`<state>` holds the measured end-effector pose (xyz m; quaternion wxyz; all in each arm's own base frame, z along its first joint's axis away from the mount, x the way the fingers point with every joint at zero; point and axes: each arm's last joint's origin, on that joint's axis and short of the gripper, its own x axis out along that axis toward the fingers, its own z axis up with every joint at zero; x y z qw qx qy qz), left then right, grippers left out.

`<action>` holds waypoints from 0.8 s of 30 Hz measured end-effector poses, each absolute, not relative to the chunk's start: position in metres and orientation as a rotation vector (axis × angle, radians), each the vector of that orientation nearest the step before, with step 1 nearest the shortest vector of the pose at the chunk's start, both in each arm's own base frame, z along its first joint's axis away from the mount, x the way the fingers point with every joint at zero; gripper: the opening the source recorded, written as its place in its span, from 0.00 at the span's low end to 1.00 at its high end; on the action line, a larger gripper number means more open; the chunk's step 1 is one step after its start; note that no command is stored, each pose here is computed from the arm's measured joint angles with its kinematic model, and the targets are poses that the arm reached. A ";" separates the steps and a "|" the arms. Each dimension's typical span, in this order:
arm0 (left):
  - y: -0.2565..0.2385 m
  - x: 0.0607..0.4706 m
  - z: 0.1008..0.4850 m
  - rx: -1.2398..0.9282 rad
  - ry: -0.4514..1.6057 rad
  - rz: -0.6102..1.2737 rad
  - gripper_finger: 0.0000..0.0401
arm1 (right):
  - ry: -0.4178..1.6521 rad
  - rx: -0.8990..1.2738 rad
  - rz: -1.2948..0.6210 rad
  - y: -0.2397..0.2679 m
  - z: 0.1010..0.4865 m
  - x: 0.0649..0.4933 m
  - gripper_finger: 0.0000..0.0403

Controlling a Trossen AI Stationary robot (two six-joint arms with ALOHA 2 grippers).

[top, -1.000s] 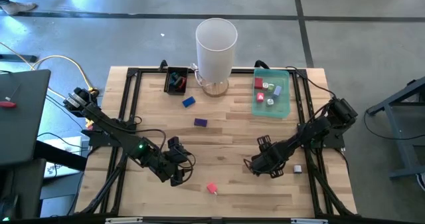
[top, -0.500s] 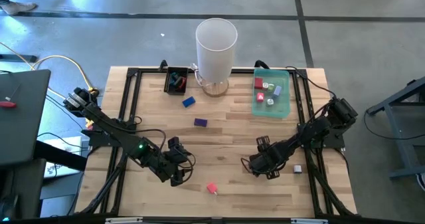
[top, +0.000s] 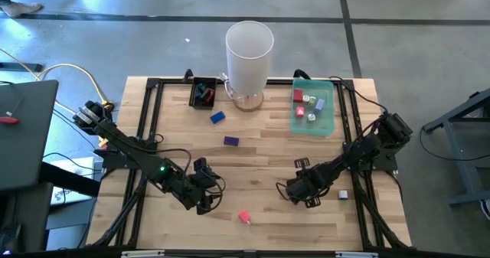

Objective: Pick & Place Office items
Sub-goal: Put the blue white adapter into the green bin

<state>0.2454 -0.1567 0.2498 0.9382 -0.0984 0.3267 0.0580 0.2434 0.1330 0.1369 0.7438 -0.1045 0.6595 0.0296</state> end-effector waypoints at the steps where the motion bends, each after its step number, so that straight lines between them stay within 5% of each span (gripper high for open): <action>1: -0.157 0.245 0.250 -0.201 0.667 0.119 0.73 | 1.437 -0.210 0.034 0.133 0.137 0.244 0.29; 9: -0.157 0.245 0.250 -0.200 0.668 0.119 0.73 | 1.308 -0.011 -0.160 0.138 0.165 0.269 0.29; 24: -0.156 0.245 0.249 -0.201 0.668 0.120 0.73 | 1.155 -0.225 -0.659 0.116 0.233 0.243 0.29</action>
